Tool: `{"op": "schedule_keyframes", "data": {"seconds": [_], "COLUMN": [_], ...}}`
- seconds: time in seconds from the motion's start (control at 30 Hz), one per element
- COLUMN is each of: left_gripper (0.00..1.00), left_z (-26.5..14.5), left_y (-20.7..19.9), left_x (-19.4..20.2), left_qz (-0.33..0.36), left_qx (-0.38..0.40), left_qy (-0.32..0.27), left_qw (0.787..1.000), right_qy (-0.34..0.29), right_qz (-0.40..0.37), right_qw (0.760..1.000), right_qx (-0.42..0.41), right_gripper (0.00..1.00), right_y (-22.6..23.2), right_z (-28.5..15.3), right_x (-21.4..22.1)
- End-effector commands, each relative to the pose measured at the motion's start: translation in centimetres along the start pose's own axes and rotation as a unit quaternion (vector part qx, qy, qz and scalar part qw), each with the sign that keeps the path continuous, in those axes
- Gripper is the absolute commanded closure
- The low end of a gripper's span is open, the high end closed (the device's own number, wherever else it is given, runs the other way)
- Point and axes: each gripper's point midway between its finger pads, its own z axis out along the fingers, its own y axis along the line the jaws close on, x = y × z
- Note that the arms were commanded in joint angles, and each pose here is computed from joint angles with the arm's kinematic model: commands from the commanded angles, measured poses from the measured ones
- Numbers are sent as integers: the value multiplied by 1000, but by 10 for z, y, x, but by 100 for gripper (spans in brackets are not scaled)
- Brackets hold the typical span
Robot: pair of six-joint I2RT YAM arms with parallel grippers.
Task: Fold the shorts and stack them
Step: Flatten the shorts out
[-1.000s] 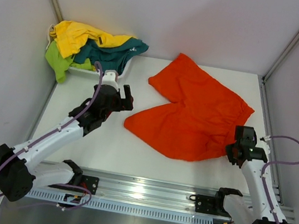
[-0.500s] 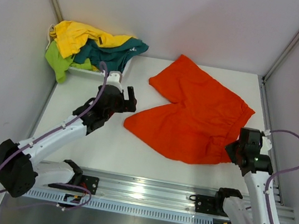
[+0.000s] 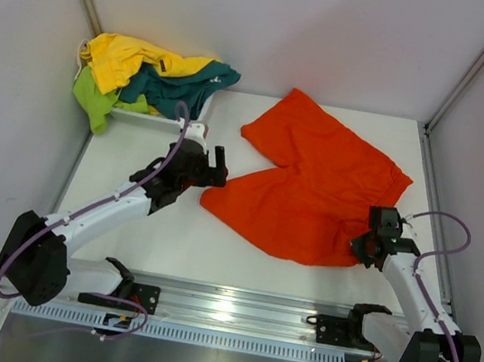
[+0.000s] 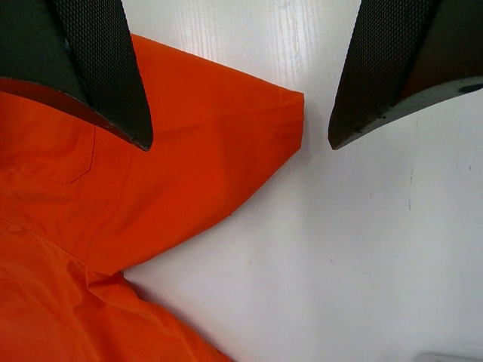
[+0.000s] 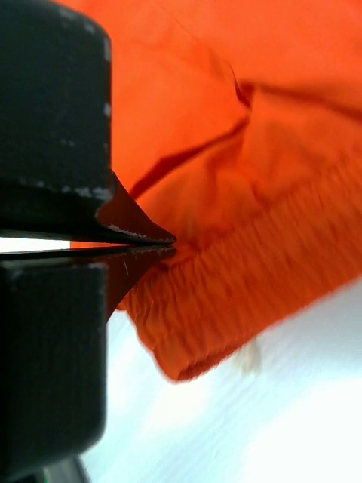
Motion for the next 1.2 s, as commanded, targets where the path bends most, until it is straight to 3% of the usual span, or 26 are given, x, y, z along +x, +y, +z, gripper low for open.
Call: {"op": "schedule_keyframes", "data": {"seconds": [0.0, 0.33, 0.53, 0.67, 0.8, 0.9, 1.0, 1.17], "left_gripper": [1, 1, 1, 1, 1, 1, 1, 1], "left_z": [-11, -17, -20, -19, -20, -19, -18, -21], "left_y": [-4, 27, 31, 35, 38, 37, 37, 40], "left_x": [-27, -26, -22, -18, -15, -14, -6, 13], "left_qz": [-10, -30, -42, -40, -42, -45, -51, -69], "left_qx": [-1, -35, -28, -35, -38, -36, -31, -24], "left_qy": [-42, -45, -48, -45, -43, -41, -31, -14], "left_qw": [999, 998, 998, 998, 997, 998, 998, 997], "right_qy": [-45, -9, -1, -48, -61, -56, -55, -29], "right_qz": [30, -1, -15, -32, -105, -170, -223, -292], "right_qw": [997, 993, 994, 996, 992, 974, 956, 929], "right_qx": [45, 117, 109, 72, -38, -138, -182, -224], "right_gripper": [100, 100, 100, 100, 86, 74, 55, 42], "right_y": [-22, -58, -49, -19, 38, 85, 115, 168], "right_z": [-1, 17, 21, 0, -26, -45, -53, -54], "right_x": [-9, 17, 19, -13, -32, -29, -18, 11]}}
